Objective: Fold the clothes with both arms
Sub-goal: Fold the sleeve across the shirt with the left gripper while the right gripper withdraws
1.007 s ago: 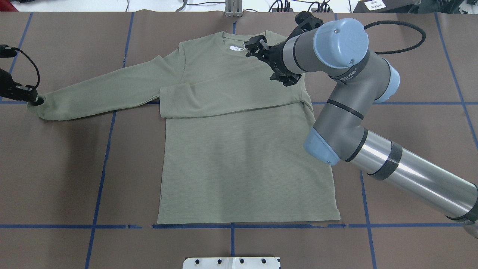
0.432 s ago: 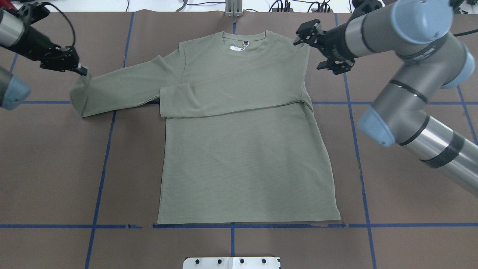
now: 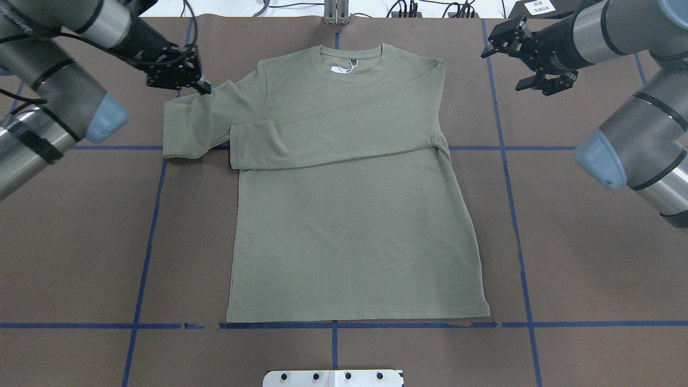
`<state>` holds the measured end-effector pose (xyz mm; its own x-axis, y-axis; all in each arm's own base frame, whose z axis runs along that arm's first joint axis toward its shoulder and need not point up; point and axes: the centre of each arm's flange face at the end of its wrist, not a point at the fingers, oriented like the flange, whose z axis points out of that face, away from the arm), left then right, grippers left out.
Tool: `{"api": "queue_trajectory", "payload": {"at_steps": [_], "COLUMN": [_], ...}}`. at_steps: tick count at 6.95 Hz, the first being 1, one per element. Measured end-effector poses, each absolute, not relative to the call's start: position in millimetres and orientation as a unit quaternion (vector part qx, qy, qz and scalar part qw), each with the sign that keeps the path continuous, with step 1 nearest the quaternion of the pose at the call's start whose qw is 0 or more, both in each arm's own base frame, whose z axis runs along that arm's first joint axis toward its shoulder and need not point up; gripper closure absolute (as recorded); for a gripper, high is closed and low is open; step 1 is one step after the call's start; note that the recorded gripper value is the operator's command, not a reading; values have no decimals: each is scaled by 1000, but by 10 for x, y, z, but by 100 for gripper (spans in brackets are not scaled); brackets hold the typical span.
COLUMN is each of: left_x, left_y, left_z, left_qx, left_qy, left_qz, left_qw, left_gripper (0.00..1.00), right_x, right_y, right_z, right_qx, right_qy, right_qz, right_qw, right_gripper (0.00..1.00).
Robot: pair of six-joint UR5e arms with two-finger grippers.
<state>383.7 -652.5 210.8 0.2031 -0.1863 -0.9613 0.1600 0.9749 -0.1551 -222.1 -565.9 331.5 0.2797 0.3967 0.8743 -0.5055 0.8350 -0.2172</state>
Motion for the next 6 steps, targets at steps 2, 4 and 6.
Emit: {"api": "queue_trajectory", "payload": {"at_steps": [2, 4, 6], "left_x": [4790, 5900, 6528], "left_y": [-6407, -5863, -5748], "left_z": [956, 698, 635], "left_qx": [7, 29, 48], "left_qy": [655, 678, 676], "left_qz": [-189, -233, -254], "left_qw": [732, 696, 690], "left_gripper": [100, 100, 100], "right_x": [-1756, -1376, -1281], "right_y": [-5608, -5560, -5535], "right_z": [3771, 4060, 4127], "right_qx": [52, 53, 51], "right_qy": [-514, -508, -508], "right_qz": [267, 248, 246], "right_qw": [814, 823, 824], "right_gripper": [0, 0, 0]}}
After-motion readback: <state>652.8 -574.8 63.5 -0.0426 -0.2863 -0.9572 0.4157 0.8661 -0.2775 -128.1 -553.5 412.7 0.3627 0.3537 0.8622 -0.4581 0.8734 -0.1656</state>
